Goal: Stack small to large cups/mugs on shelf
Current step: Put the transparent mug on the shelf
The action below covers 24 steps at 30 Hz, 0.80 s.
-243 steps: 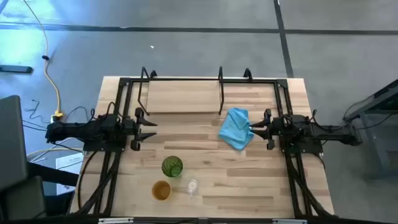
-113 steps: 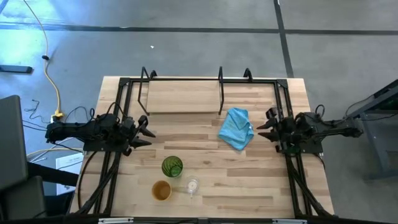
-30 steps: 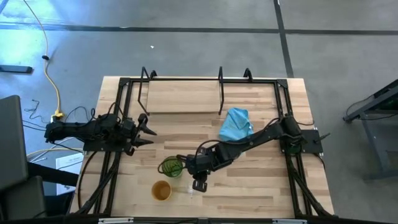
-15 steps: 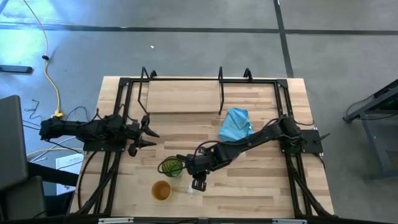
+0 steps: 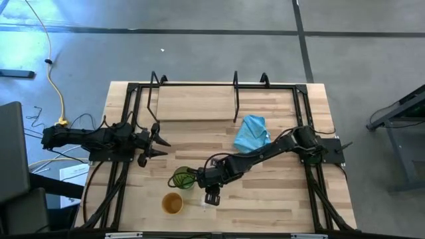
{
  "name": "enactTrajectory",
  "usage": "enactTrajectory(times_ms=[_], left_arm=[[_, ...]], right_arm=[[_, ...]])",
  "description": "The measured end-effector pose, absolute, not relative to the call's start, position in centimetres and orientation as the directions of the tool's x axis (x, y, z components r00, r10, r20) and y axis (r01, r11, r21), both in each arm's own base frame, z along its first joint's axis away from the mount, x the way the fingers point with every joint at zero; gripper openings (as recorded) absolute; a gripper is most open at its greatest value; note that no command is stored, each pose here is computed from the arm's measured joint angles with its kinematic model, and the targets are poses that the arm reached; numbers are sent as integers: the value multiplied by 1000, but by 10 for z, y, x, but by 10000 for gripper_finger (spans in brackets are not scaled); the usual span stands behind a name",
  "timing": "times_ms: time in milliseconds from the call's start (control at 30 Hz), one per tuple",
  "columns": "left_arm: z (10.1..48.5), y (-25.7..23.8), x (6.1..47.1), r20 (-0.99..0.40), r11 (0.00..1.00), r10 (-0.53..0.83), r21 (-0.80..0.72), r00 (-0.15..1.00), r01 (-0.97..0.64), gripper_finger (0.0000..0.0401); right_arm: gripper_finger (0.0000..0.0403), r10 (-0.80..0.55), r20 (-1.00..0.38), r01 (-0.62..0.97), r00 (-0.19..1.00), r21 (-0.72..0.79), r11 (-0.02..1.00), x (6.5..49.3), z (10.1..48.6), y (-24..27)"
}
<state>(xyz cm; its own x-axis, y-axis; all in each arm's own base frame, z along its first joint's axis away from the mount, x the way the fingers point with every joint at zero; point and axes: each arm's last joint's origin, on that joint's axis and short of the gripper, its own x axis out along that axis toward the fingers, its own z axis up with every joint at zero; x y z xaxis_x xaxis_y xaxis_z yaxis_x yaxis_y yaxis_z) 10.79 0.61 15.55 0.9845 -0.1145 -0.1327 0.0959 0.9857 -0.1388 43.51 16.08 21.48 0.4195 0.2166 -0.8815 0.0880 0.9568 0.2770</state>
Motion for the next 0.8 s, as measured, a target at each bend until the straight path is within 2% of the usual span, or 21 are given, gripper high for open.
enactTrajectory(times_ms=[800], left_arm=[[156,6,108,-133,986,-114,-139,985,96,168]], right_arm=[[133,202,-866,92,458,272,958,441,211,161]])
